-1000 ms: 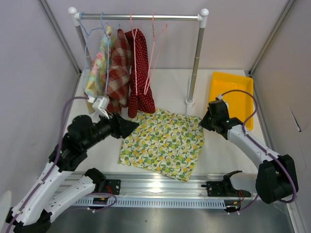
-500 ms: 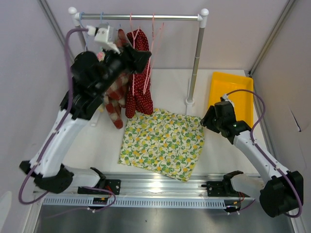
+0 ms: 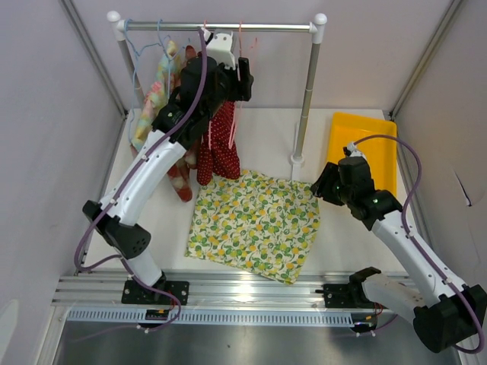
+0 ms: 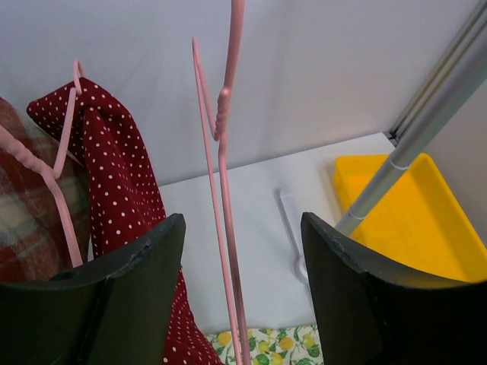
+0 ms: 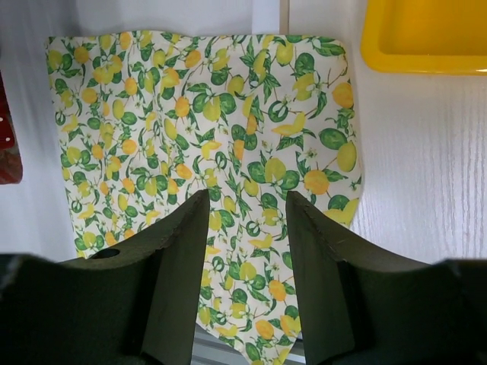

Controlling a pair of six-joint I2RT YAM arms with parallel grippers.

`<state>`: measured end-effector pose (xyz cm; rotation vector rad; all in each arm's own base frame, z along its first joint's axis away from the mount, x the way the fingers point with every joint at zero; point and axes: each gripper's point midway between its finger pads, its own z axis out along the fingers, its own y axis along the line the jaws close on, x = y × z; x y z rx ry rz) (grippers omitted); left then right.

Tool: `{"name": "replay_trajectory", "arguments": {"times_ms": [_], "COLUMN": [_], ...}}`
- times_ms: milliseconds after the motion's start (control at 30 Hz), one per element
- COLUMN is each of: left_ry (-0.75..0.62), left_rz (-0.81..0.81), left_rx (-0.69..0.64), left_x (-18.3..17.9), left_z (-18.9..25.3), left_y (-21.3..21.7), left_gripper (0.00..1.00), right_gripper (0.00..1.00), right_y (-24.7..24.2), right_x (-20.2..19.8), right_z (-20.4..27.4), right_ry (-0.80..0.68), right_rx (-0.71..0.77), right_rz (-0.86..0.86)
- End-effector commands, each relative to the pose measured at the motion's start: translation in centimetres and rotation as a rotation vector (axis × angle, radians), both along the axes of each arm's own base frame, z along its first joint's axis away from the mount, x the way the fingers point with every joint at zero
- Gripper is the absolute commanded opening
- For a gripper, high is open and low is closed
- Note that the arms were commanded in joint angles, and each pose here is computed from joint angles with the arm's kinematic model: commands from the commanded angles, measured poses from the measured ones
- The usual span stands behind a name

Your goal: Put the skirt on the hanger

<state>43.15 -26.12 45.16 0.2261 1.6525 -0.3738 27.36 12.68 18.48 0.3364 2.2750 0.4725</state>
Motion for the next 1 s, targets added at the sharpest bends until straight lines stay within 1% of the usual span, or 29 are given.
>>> {"name": "replay_trajectory", "arguments": {"times_ms": [0, 100, 133, 267, 400, 600, 633, 767, 867, 900, 967], "left_ry": [-0.079, -0.065, -0.062, -0.065, -0.06, -0.08, -0.091, -0.1, -0.109, -0.11, -0.114], "left_rz": [0.033, 0.037, 0.038, 0.038, 0.053, 0.069, 0.076, 0.095, 0.094, 0.095, 0.095], "left_rx": [0.0, 0.011, 0.011, 0.022, 0.045, 0.031, 0.027, 0.02, 0.014, 0.014, 0.017], "left_x": [0.3, 0.8, 1.0, 1.5, 2.4, 3.7, 3.7, 4.3, 4.3, 4.4, 4.4], "left_z": [3.1, 2.4, 2.3, 2.1, 1.6, 1.9, 2.5, 2.6, 2.9, 2.9, 3.0], "left_y": [0.6, 0.3, 0.3, -0.1, -0.3, -0.8, -0.7, -0.8, -0.9, -0.8, -0.8], "left_gripper": [0.67, 0.65, 0.62, 0.56, 0.56, 0.57, 0.57, 0.54, 0.41, 0.31, 0.21], "right_gripper": [0.5, 0.49, 0.48, 0.46, 0.46, 0.46, 0.46, 0.46, 0.45, 0.45, 0.45], "right_y": [0.2, 0.2, 0.2, 0.3, 0.4, 0.3, 0.3, 0.1, -0.1, -0.1, -0.2], "right_x": [-0.2, -0.2, -0.2, -0.2, -0.1, -0.2, -0.2, -0.4, -0.4, -0.4, -0.5], "right_z": [2.1, 2.3, 2.3, 2.3, 2.7, 2.6, 2.6, 2.8, 2.9, 2.9, 2.9], "right_ry": [-0.049, -0.055, -0.056, -0.058, -0.068, -0.068, -0.065, -0.073, -0.077, -0.077, -0.078], "right_rx": [0.004, 0.005, 0.006, 0.006, 0.005, -0.008, -0.008, -0.016, -0.027, -0.029, -0.033], "right_rz": [0.025, 0.028, 0.031, 0.037, 0.049, 0.056, 0.055, 0.059, 0.056, 0.057, 0.057]}}
